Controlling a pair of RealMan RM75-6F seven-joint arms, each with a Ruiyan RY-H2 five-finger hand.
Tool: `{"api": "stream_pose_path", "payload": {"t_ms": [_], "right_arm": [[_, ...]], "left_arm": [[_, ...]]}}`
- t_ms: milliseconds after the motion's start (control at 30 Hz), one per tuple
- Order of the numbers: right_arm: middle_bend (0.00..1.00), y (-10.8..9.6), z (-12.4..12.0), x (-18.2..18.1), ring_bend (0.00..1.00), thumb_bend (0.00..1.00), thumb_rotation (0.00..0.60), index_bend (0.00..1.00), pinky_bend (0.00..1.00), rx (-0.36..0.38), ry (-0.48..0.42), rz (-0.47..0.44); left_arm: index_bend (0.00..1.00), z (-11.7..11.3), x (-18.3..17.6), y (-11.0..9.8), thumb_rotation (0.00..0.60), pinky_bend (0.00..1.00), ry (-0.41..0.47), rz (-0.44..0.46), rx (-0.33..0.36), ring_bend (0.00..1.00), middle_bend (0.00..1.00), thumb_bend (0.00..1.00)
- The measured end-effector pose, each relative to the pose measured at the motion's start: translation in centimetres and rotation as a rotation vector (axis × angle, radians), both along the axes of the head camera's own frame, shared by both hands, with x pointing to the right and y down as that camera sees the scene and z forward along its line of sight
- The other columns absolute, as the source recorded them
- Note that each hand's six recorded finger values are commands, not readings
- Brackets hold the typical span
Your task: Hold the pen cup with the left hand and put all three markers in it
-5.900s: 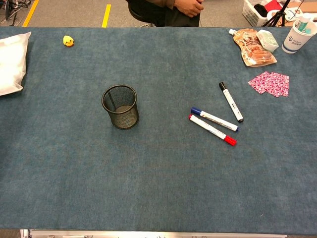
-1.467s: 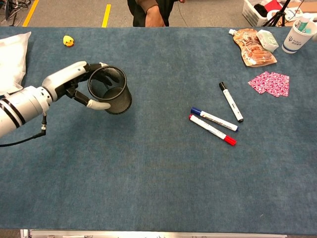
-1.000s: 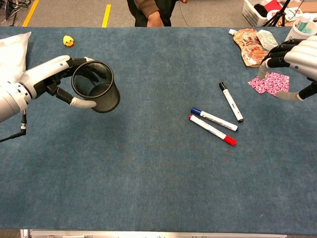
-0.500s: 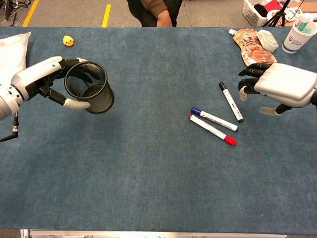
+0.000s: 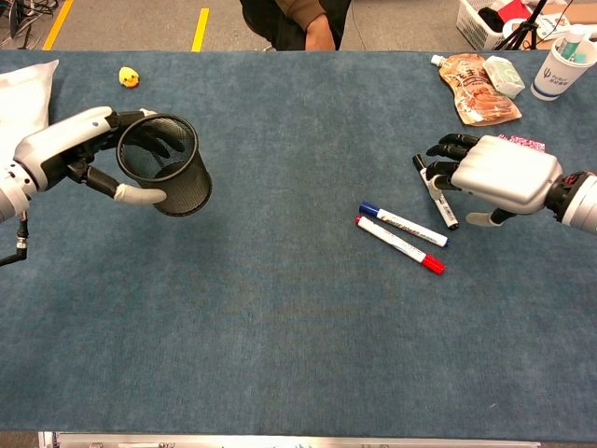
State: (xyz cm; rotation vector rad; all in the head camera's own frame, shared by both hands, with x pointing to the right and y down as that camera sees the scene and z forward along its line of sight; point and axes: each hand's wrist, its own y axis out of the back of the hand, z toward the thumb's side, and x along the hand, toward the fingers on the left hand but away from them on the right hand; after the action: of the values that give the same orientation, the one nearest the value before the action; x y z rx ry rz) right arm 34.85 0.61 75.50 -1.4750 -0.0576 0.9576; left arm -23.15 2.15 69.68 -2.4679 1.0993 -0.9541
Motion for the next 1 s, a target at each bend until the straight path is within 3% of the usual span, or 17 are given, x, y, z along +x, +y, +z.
{"api": "stream_pose_path", "payload": {"t_ms": [800,1000], "right_arm": [[0.29,-0.4,2.3,-2.1,0.11,0.19,0.600,0.45,0.12,0.020,0.014,-0.042],[0.29,-0.1,2.5,-2.5,0.11,0.23,0.600,0.48,0.12,0.012,0.007,-0.053]], "left_arm": [[0.22,0.2,-0.8,0.1,0.528,0.18,0.008,-0.007,-0.012,0.26,0.33,0.17],[0.22,0.2,-0.9,0.1,0.527,0.18,0.011,-0.008,-0.012,0.26,0.33,0.17]]}}
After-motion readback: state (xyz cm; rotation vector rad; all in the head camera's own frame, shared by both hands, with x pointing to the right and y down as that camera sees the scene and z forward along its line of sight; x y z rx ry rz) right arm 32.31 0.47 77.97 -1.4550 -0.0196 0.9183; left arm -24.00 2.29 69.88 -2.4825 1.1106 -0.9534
